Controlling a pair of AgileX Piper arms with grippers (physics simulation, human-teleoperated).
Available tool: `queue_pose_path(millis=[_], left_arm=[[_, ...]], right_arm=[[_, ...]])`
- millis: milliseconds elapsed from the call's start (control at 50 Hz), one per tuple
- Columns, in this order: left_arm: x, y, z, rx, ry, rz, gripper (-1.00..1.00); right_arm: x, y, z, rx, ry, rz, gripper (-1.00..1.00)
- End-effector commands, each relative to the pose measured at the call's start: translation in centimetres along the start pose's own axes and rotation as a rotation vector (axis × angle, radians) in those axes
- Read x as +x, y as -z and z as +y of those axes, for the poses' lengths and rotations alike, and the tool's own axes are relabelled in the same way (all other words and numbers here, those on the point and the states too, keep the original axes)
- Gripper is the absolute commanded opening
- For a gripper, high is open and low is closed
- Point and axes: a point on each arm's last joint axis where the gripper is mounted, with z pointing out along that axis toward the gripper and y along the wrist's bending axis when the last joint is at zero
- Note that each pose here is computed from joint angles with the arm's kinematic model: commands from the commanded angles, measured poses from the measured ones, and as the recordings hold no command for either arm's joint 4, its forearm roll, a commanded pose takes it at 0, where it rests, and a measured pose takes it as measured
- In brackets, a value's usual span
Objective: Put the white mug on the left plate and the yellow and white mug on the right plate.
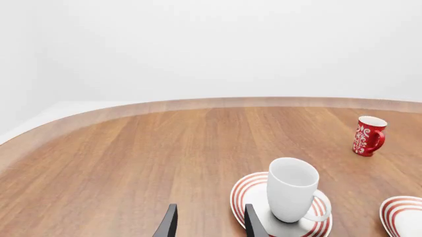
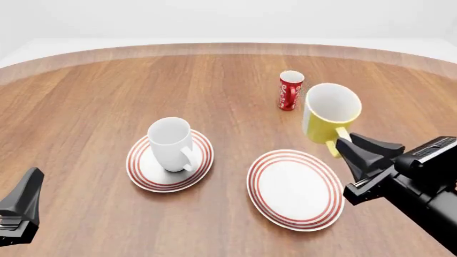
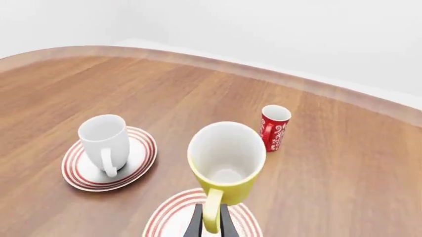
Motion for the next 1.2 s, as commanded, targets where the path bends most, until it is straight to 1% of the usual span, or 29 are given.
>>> queue_pose_path(millis=[20, 260, 300, 460, 600, 920, 1080, 1100, 1200], left_arm=[[0.0, 0.0, 0.0, 0.000, 0.000, 0.000, 1.00], [0.0, 0.0, 0.0, 0.000, 0.000, 0.000, 1.00], [0.0, 0.0, 0.0, 0.000, 0.000, 0.000, 1.00], [0.0, 0.0, 0.0, 0.000, 0.000, 0.000, 1.00], [0.0, 0.0, 0.0, 0.000, 0.000, 0.000, 1.00], [0.0, 0.0, 0.0, 0.000, 0.000, 0.000, 1.00], [0.0, 0.0, 0.0, 0.000, 0.000, 0.000, 1.00], [0.0, 0.0, 0.0, 0.000, 0.000, 0.000, 1.00], [0.0, 0.0, 0.0, 0.000, 0.000, 0.000, 1.00]], right_arm=[[0.7, 1.8, 0.2, -0.014, -0.004, -0.005, -1.00], [2.3, 3.7, 0.3, -0.023, -0.021, 0.007, -1.00], [2.5, 3.9, 0.4, -0.027, -0.033, 0.008, -1.00], [3.5, 4.7, 0.5, -0.033, -0.048, 0.017, -1.00], [4.2, 4.5, 0.6, -0.048, -0.055, 0.039, -1.00], [4.8, 2.9, 0.9, -0.066, -0.073, 0.089, -1.00], [4.8, 2.7, 1.0, -0.067, -0.074, 0.093, -1.00], [5.1, 2.1, 1.1, -0.076, -0.069, 0.112, -1.00], [5.4, 1.7, 1.2, -0.078, -0.073, 0.126, -1.00]])
